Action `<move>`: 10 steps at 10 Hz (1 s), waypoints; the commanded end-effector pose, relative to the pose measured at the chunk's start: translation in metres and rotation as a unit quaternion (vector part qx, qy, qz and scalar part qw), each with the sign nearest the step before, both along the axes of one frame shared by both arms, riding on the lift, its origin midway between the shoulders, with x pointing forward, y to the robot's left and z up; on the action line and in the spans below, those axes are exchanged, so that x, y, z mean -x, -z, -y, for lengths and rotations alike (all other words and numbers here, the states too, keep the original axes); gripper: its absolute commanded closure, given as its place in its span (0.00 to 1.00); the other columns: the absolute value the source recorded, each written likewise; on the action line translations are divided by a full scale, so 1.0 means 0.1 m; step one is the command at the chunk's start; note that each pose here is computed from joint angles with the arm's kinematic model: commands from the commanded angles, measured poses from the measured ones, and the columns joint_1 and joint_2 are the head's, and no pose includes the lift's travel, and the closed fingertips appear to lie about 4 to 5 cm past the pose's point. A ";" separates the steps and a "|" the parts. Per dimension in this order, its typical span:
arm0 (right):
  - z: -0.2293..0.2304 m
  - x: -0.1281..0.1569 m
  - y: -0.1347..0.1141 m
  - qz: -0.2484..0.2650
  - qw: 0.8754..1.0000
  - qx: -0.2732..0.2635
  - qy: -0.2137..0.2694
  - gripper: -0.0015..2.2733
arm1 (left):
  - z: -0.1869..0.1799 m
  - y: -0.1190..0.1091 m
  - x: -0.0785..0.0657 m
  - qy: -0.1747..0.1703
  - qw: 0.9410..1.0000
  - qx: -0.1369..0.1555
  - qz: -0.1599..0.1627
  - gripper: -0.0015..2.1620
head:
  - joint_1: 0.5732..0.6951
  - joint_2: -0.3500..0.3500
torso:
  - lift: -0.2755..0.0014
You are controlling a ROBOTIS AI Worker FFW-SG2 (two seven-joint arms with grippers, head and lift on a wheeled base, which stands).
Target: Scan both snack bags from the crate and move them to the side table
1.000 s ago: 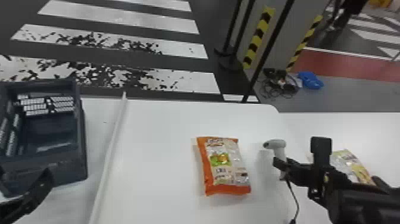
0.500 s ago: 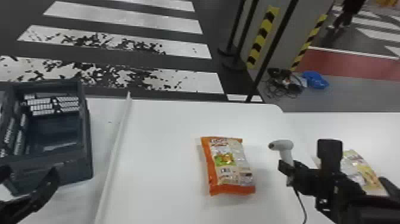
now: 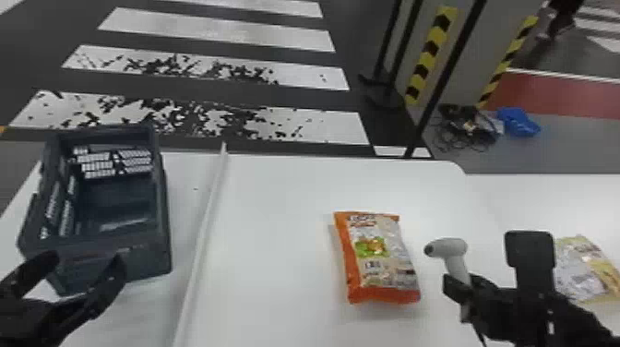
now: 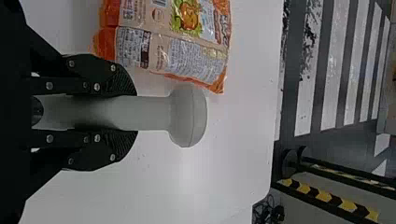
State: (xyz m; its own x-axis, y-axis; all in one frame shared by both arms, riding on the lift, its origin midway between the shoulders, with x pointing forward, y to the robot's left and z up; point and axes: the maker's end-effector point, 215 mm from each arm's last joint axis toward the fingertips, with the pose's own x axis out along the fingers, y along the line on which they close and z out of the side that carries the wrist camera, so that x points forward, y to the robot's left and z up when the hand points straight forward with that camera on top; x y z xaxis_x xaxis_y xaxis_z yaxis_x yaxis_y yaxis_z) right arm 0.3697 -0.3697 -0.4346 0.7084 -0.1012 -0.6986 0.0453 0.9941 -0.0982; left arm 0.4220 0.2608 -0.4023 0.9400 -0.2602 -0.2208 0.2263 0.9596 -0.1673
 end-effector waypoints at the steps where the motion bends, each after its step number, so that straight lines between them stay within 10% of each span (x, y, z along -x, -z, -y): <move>1: -0.25 0.10 -0.07 -0.007 1.000 0.004 -0.015 0.98 | 0.01 0.01 0.00 0.000 1.000 0.001 -0.001 0.02 | 1.00 0.27 | 0.64; 10: -1.27 0.24 -0.19 -0.029 0.995 0.011 -0.090 0.98 | 0.01 0.04 -0.01 0.001 1.000 0.003 -0.003 0.02 | 1.00 0.51 | 0.64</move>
State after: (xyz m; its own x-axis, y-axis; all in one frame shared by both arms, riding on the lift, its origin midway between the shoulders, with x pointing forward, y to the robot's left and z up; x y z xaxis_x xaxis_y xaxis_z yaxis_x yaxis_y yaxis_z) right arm 0.3444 -0.2445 -0.4152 0.6748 0.0061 -0.7379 -0.1349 0.9841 -0.1153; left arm 0.4232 0.2599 -0.4064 0.9383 -0.2632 -0.2242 0.2269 0.9580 -0.1753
